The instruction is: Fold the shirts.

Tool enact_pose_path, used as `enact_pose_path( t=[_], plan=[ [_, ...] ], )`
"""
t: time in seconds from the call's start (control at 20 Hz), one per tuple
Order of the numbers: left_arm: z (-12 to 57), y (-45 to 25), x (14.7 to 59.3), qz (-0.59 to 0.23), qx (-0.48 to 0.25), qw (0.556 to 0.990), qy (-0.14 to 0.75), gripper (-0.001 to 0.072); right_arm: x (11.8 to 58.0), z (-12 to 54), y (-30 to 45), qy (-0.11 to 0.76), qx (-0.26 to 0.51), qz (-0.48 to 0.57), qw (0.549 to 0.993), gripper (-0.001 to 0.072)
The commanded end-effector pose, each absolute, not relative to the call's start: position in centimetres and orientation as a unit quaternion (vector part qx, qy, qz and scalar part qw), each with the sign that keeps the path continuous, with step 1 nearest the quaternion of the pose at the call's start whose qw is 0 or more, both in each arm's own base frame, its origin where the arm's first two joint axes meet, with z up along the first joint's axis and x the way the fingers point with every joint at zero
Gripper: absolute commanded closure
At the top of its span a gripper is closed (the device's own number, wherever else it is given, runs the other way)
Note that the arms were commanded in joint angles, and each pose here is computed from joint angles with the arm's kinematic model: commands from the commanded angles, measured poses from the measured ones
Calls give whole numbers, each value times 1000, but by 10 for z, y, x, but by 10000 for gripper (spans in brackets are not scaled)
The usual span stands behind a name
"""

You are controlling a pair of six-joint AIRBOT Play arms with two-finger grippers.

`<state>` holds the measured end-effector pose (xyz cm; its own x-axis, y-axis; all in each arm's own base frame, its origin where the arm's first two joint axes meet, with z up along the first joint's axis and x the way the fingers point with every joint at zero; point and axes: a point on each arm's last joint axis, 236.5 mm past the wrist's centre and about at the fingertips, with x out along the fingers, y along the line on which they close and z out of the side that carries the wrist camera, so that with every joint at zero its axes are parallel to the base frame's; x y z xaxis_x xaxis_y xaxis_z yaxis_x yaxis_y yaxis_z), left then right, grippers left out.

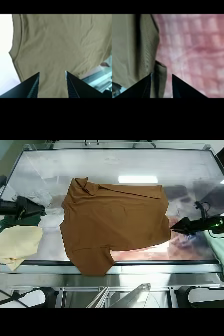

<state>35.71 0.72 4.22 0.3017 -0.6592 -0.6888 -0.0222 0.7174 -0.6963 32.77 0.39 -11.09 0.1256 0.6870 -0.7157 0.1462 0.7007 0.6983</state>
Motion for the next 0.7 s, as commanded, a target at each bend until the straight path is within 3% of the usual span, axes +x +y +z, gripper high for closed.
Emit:
enact_pose_path(
  t=[0.0, 0.15, 0.2, 0.25, 0.4, 0.65],
  plan=[
    [34, -5, 331, -210, -318, 734, 562, 358, 315, -123, 25, 659, 305, 215, 653, 471],
    [36, -7, 326, -204, -316, 742, 555, 358, 311, -129, 44, 674, 295, 229, 637, 482],
    [36, -8, 325, -203, -315, 743, 554, 358, 310, -129, 47, 676, 291, 233, 635, 531],
    [35, -7, 322, -201, -313, 743, 557, 358, 311, -128, 47, 674, 286, 238, 638, 684],
    [9, 6, 301, -162, -289, 718, 612, 357, 317, -118, 38, 661, 284, 231, 655, 686],
    [-59, -38, 248, -168, -303, 607, 715, 356, 334, -88, 5, 615, 282, 193, 711, 686]
  ],
)
